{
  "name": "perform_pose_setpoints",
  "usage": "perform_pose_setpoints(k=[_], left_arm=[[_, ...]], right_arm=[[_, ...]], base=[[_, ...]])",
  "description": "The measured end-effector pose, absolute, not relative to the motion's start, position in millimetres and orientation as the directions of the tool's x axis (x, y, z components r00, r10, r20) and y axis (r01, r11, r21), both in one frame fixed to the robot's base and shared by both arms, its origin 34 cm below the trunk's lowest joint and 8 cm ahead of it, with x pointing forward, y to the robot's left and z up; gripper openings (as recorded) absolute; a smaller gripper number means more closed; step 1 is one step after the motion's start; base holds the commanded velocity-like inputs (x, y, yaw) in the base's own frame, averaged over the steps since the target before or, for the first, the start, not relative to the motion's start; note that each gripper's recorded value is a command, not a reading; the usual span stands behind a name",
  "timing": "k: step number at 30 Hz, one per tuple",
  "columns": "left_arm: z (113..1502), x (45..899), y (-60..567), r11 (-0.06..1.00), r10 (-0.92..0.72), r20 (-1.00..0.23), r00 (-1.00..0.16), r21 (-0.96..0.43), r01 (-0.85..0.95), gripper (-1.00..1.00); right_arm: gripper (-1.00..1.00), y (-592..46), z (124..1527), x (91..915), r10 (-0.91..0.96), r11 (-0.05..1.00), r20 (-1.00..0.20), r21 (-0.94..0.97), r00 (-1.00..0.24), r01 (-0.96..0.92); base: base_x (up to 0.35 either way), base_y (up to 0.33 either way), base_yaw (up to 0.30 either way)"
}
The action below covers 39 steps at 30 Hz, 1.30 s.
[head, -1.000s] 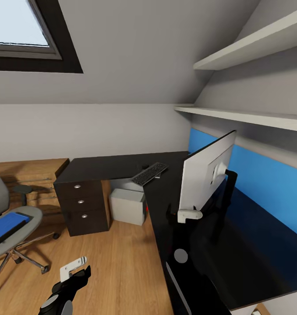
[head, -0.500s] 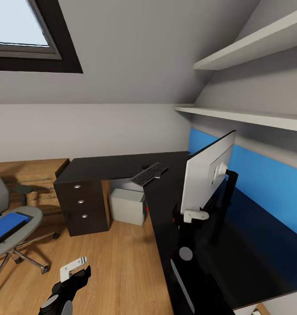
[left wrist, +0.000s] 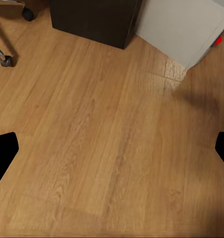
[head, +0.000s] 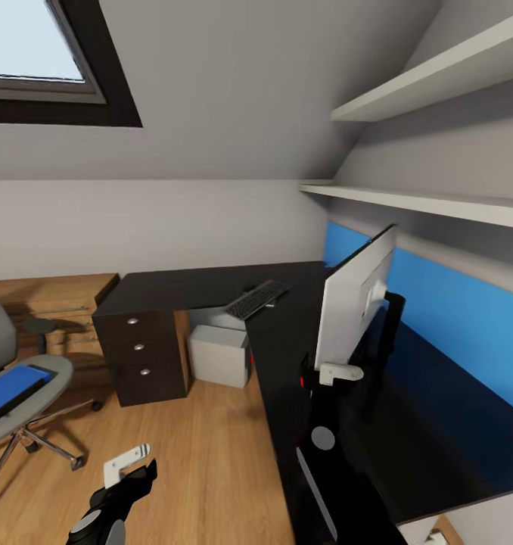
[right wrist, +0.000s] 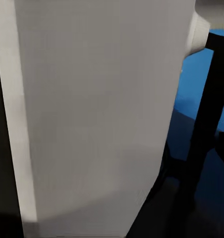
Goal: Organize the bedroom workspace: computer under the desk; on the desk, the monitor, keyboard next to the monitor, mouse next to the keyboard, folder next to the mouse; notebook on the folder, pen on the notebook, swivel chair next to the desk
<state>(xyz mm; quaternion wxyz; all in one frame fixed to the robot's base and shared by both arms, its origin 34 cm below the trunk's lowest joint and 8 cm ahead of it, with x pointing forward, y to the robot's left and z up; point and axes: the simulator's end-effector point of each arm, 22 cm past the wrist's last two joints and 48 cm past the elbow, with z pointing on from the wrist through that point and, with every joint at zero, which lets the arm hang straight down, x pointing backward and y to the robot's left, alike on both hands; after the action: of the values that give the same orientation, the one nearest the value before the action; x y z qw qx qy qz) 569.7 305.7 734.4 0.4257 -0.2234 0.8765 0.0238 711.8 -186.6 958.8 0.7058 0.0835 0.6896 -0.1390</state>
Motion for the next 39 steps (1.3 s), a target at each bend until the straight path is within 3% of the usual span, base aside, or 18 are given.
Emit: perform_pose_setpoints(k=[18,33,39], left_arm=[[734.5,569.5,305.9,0.899,-0.373,-0.757,-0.537,-0.150,-0.413,1.00],[734.9,569.5,305.9,0.899,-0.371,-0.758,-0.537,-0.149,-0.412,1.00],[735.3,569.7,306.1,0.899,-0.371,-0.758,-0.536,-0.149,-0.412,1.00]], right_arm=[[1.00,-186.4,959.0,711.6,-0.081,0.948,-0.997,-0.074,0.011,0.311],[1.00,-186.6,959.3,711.6,-0.082,0.948,-0.997,-0.074,0.011,0.311],[1.00,-186.7,959.3,711.6,-0.081,0.948,-0.997,-0.073,0.012,0.311]], base=[[-0.182,-0.281,0.000],[-0.010,-0.319,0.000],[0.000,-0.102,0.000]])
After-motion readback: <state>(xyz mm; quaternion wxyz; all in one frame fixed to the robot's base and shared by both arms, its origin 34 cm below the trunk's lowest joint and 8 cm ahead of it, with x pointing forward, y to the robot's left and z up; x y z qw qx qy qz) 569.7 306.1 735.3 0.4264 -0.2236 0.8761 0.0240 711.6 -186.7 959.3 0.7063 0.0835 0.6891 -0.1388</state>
